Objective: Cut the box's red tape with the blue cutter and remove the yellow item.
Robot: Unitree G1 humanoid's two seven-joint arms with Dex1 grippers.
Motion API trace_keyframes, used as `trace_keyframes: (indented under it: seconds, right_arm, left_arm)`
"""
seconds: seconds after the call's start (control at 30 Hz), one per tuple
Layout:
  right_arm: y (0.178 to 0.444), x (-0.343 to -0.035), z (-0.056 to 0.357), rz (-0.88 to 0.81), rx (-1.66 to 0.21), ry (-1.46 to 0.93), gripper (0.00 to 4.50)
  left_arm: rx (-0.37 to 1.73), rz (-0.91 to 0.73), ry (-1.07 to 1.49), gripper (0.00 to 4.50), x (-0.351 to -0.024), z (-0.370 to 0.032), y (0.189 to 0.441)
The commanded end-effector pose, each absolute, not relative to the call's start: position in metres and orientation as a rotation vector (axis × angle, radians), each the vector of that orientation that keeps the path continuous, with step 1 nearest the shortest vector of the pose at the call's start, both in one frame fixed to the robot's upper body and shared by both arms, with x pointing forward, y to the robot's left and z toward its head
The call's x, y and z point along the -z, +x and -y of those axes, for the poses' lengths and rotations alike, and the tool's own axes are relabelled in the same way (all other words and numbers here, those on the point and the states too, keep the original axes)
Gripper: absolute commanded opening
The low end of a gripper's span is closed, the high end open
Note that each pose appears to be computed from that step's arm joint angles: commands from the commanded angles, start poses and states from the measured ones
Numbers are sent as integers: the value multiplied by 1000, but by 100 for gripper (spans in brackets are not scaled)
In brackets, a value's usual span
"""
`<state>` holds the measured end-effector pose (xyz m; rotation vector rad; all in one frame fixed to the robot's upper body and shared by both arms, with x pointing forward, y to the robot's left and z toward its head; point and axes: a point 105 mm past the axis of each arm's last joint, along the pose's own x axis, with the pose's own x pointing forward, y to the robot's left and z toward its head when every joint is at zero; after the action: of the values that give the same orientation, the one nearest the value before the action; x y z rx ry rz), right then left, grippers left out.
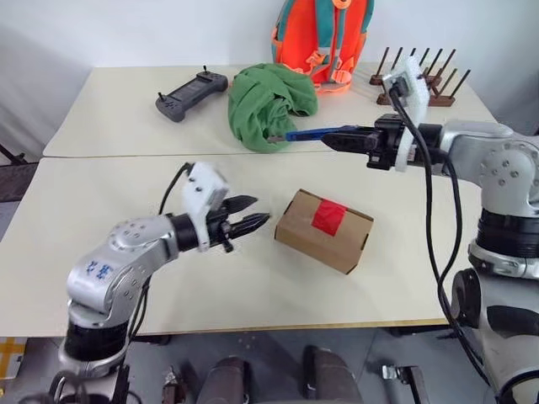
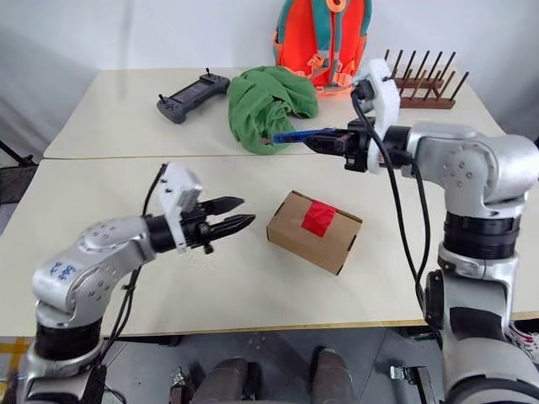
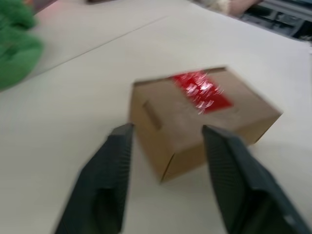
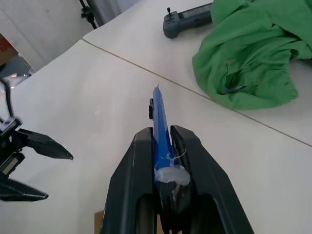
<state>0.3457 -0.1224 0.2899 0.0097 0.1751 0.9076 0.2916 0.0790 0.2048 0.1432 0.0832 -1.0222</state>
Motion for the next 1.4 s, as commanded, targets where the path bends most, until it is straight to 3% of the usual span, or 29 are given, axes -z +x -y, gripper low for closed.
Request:
trace_keyframes:
  seconds: [0.03,0.13,0.17,0.43,0.83,1.03,1.4]
  right_arm:
    - [335,-310,136,-73,-862,-19,16]
    - [331,-309,146,-60,-819,-40,16]
    - [329,-308,151,-57,-799,-51,16]
    - [305,-293,177,-93,-726,-166,16]
    - [293,-279,190,-136,-710,-235,16]
    - [290,-284,188,-115,-718,-235,16]
    - [287,-272,187,-208,-783,-307,16]
  left_arm:
    - [1088,-124,175,105,-204,-68,289]
    - [1105,-172,216,6,-201,-62,296]
    - [1110,-183,236,3,-200,-58,301]
    - [1064,-217,317,3,-196,-33,331]
    - [1167,-275,301,3,-203,1,320]
    - [1077,-384,473,3,-180,-13,325]
    - [1015,-445,466,3,-172,-14,332]
